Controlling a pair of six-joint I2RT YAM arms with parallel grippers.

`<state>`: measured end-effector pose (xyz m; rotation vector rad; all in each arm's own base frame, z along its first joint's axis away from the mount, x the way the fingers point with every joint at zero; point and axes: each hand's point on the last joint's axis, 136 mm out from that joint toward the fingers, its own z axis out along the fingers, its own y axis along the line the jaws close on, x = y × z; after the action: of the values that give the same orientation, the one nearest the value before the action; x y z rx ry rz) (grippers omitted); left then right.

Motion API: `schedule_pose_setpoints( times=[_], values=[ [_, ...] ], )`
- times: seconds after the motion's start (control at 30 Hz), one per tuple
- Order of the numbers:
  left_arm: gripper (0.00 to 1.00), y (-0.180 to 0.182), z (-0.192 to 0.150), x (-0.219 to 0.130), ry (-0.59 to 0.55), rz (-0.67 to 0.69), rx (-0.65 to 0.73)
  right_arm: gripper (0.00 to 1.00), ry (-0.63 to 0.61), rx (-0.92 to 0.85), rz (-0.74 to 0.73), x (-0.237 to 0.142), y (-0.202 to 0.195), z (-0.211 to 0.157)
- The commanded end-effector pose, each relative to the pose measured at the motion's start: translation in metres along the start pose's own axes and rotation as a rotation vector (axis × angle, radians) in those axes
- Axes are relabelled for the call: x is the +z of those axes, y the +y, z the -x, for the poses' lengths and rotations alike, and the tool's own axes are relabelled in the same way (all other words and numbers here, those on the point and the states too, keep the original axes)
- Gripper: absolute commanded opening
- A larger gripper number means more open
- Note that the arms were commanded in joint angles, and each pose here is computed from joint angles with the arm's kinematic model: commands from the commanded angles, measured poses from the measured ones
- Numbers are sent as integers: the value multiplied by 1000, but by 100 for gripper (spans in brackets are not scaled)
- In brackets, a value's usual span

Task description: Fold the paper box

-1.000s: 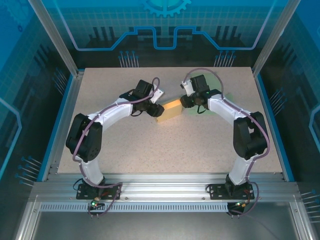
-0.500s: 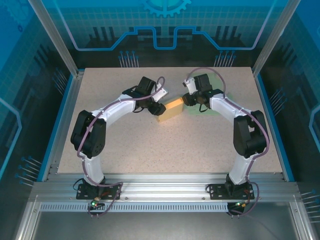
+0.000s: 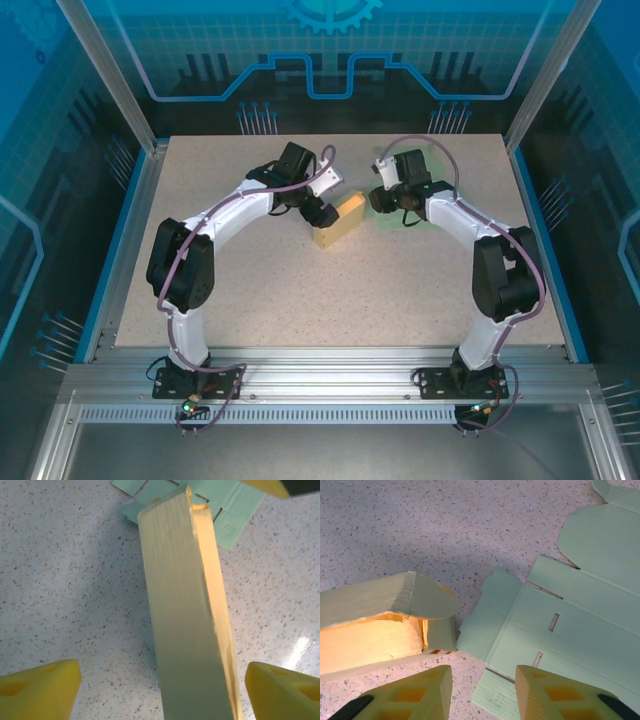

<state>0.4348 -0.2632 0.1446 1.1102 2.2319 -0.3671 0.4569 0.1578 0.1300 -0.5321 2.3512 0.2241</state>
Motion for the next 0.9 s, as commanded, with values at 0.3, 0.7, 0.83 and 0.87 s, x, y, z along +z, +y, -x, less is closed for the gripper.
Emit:
schedule_pose_setpoints(
  times=[0.3,0.7,0.83,0.87],
  values=[
    [99,-11,-16,21,101,-79,-35,42,-66,58,15,-19,-6,14],
    [70,-22,-25,28,157,-149,31,42,-95,86,31,-31,-7,17],
    [64,-25,-32,27,180,-162,76,42,-95,90,36,-30,-7,15],
    [64,-26,-33,26,183,-169,87,41,-96,89,40,-30,-6,15]
  ],
)
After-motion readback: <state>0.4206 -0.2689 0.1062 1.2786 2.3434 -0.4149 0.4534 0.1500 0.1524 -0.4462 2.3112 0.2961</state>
